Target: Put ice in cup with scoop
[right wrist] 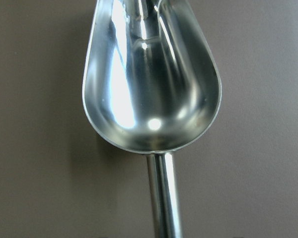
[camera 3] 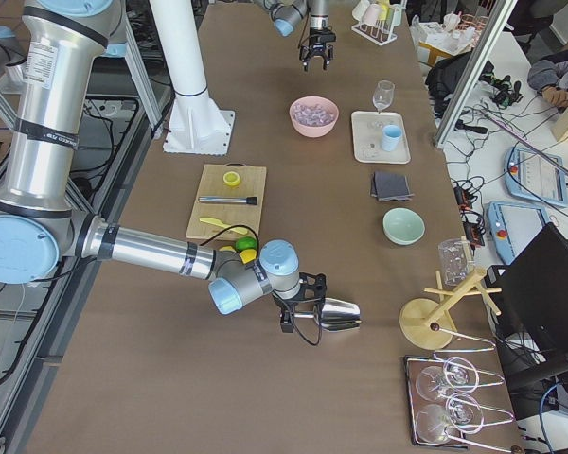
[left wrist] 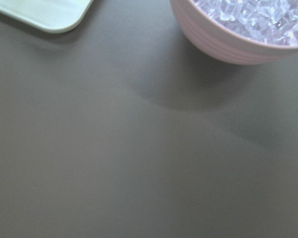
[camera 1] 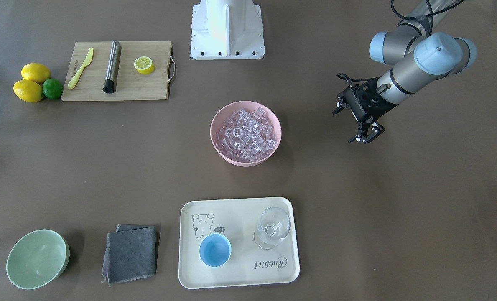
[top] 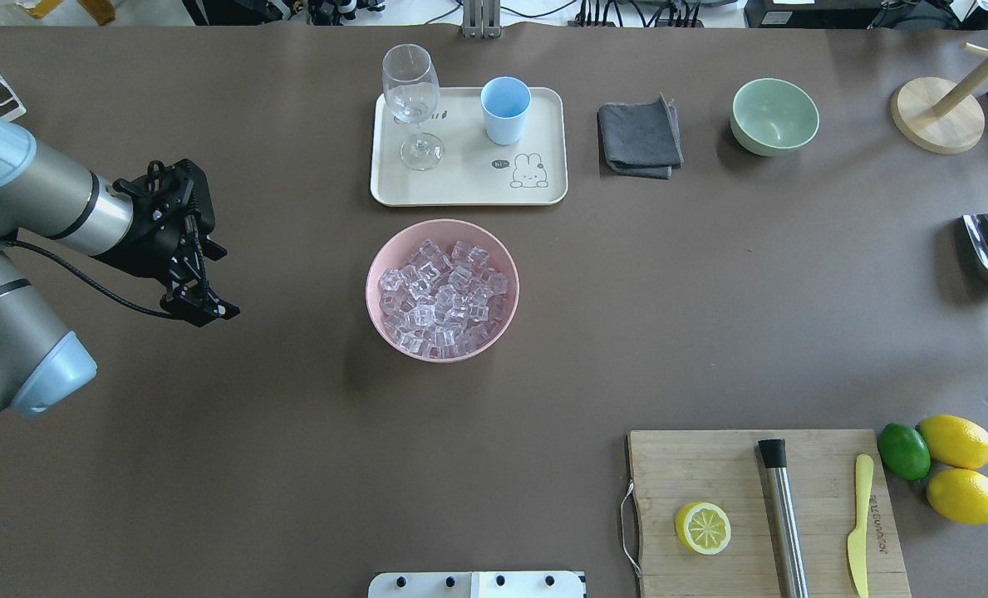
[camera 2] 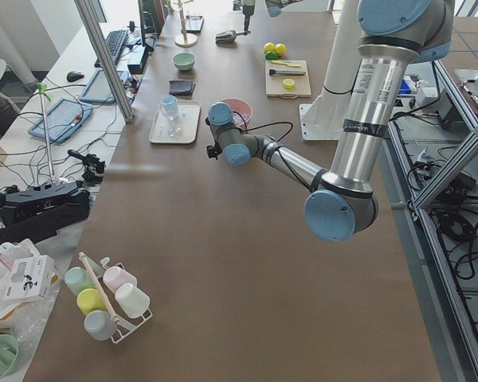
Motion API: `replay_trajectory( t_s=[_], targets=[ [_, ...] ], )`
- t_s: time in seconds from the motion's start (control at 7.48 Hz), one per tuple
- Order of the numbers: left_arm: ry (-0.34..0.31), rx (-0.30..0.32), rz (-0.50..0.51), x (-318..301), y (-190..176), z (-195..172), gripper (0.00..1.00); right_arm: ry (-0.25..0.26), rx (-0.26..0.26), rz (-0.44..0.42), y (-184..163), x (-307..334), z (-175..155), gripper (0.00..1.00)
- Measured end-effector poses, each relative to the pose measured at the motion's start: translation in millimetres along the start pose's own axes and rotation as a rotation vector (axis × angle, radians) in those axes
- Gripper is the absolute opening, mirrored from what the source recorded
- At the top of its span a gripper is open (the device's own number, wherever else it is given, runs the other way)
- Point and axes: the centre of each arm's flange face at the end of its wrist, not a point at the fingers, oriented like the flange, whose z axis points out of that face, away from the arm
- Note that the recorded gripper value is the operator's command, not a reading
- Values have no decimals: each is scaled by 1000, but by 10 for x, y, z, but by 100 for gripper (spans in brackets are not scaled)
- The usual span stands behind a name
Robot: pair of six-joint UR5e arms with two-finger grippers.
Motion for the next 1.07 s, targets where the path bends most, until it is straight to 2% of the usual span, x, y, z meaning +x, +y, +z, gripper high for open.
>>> replay_trajectory(
  t_s=[0.4,0.67,0.8,1.07],
  targets=[
    [-19,65,115,337,-350,368,99,-1,-14,-19,35,-44,69,54],
    [-34,106,180,630,-589,636,99,0,-20,-22,56,-52,91,38],
    [-45,125,218,774,-633,747,99,1,-22,-23,69,-49,98,38],
    [-70,121,350,763,-590,832,99,2,-22,-23,77,-45,101,36]
  ],
)
